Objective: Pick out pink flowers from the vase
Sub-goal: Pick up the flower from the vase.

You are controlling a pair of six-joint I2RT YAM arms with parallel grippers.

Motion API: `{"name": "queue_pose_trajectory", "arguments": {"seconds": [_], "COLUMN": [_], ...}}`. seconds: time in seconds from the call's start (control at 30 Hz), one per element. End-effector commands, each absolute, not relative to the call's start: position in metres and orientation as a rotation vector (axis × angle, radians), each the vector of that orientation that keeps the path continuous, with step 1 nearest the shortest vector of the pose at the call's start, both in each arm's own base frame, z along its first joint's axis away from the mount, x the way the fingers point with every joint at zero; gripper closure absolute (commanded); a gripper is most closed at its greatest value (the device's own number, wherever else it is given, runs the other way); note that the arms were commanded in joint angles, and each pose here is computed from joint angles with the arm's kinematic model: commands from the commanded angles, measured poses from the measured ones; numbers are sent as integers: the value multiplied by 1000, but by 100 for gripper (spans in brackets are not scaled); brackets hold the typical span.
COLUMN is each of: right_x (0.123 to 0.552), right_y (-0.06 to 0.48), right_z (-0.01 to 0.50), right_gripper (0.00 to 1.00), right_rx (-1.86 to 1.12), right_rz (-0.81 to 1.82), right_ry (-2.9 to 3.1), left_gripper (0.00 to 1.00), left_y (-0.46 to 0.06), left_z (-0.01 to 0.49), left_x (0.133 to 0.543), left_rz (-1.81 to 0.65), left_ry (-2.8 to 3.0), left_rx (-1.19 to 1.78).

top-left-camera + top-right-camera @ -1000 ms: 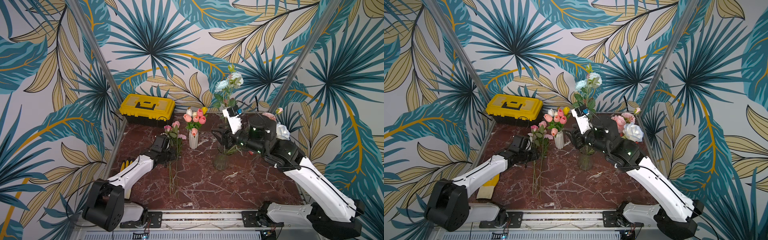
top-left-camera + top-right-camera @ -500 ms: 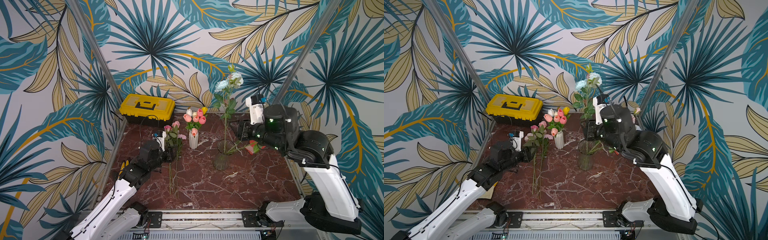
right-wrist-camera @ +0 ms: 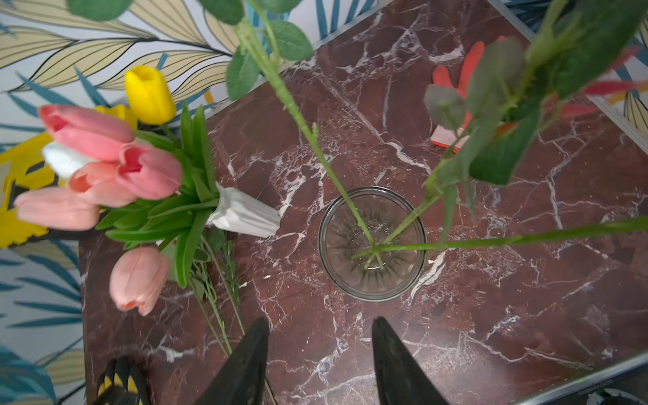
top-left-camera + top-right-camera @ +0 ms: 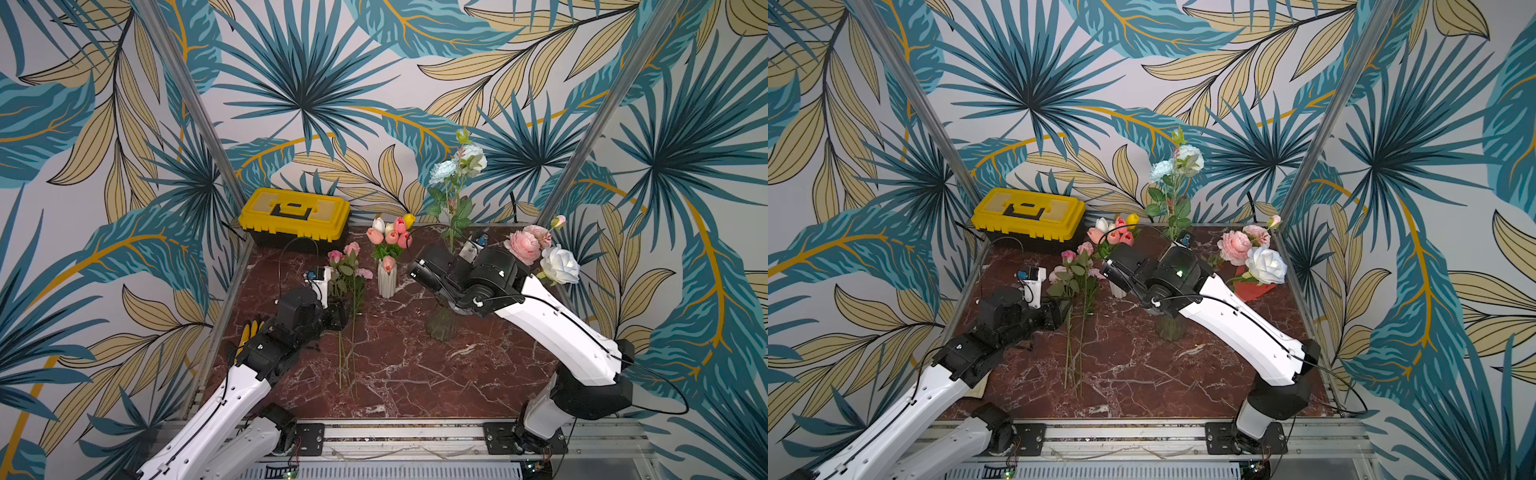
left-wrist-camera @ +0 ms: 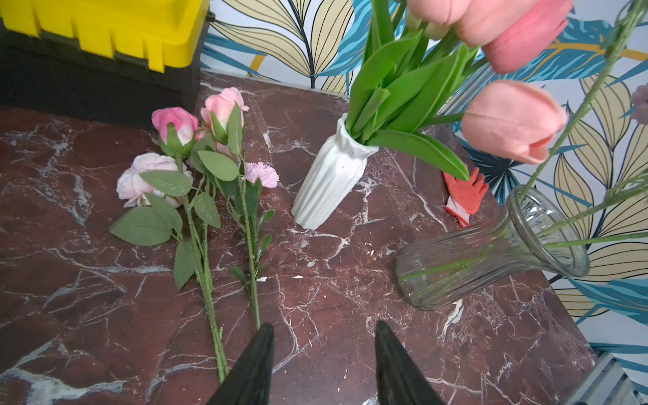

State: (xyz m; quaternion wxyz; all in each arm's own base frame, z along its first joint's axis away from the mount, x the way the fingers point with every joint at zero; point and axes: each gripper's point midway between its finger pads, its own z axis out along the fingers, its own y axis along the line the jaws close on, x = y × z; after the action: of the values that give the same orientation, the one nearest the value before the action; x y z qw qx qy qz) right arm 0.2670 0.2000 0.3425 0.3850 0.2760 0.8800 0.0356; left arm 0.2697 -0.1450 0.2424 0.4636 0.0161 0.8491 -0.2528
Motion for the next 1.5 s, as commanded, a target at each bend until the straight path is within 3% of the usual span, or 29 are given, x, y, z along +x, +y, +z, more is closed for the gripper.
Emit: {"name": "queue_pose_trajectory", "arguments": {"seconds": [0.0, 0.83, 1.47], "right_x": [259, 290, 316], "right_y": [156, 118, 121], "right_z": [330, 269, 264], "right_gripper": [50, 50, 62], "right_rx": [784, 906, 783], "right_rz": [-156, -316, -341], "right_ry": [2210, 2216, 2177], "left_gripper": [52, 52, 52], "left_y": [-145, -146, -145], "left_z": [242, 248, 247], "left_x": [266, 261, 263], "left_rz": [-622, -610, -603], "left_ry": [2070, 2044, 2045], "left_rx": [61, 79, 77]}}
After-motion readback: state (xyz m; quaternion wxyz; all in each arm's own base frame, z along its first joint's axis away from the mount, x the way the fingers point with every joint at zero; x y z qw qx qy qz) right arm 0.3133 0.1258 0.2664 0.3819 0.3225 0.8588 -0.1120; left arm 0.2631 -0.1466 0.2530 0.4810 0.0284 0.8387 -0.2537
